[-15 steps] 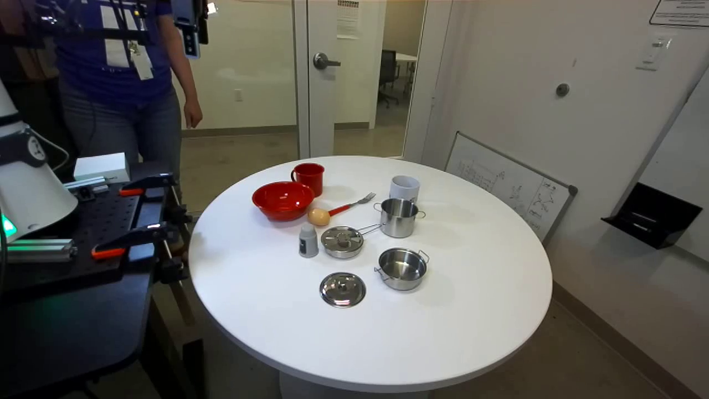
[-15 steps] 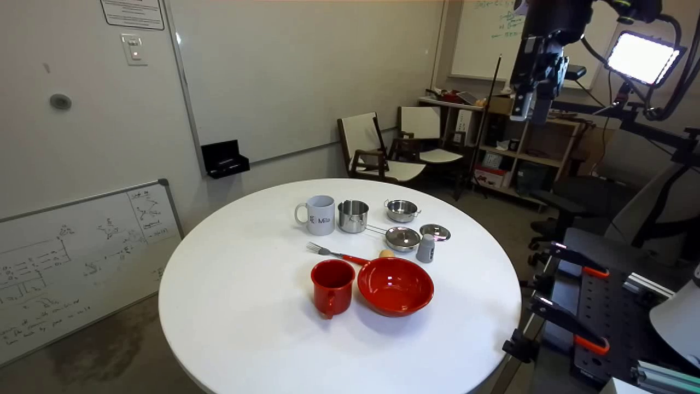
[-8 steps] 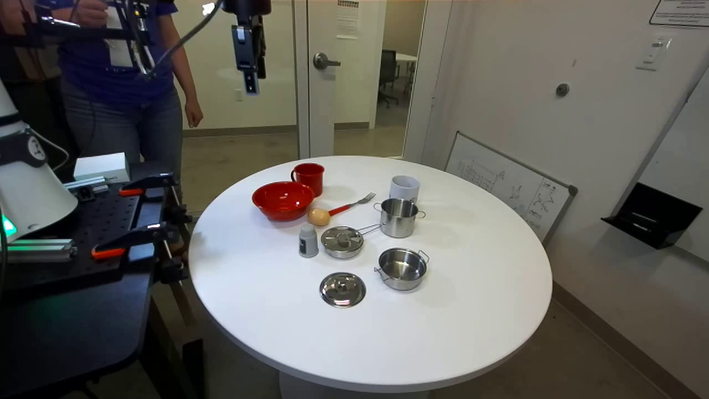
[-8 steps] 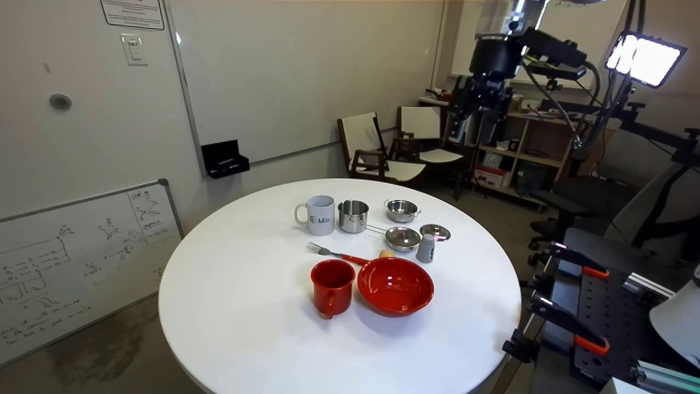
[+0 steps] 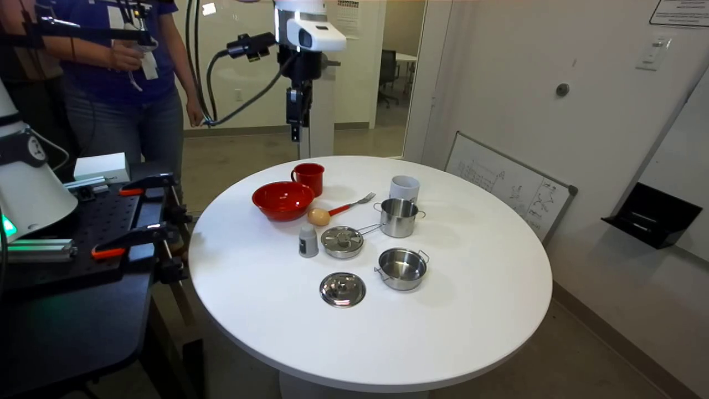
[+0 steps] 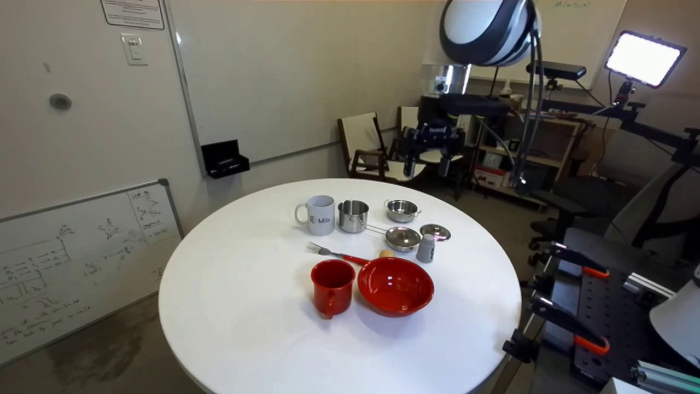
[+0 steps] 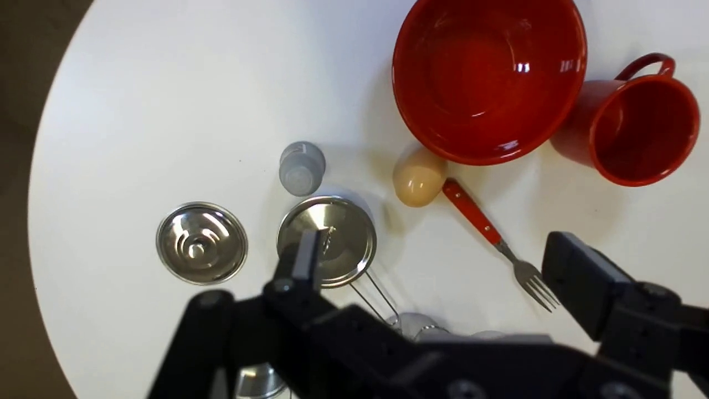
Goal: Remove the lid from the frying pan and put it on the table
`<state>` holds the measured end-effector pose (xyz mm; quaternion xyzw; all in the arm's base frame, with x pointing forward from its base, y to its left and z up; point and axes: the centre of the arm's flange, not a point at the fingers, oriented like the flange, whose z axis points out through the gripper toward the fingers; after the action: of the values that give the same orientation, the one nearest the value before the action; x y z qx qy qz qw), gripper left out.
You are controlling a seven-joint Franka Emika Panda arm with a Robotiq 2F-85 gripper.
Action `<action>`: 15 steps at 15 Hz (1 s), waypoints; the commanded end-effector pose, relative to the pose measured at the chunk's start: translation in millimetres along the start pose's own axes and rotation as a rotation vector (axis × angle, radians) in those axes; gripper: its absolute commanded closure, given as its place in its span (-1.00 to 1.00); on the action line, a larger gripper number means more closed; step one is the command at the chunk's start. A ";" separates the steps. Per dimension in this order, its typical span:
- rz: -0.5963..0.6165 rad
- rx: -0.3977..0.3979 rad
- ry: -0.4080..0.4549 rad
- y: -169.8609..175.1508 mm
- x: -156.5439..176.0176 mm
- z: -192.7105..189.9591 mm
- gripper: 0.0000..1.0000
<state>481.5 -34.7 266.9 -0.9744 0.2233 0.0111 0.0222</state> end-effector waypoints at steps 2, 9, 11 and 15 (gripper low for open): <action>0.029 -0.071 -0.069 -11.3 54.5 67.9 -1.00; 0.084 -0.141 -0.120 2.8 106.7 135.0 -1.00; 0.101 -0.140 -0.131 3.0 114.9 143.8 -1.00; 0.085 -0.136 -0.124 9.1 104.4 145.9 -1.00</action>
<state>569.9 -81.2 117.5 -0.9607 0.2616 0.0872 -0.0307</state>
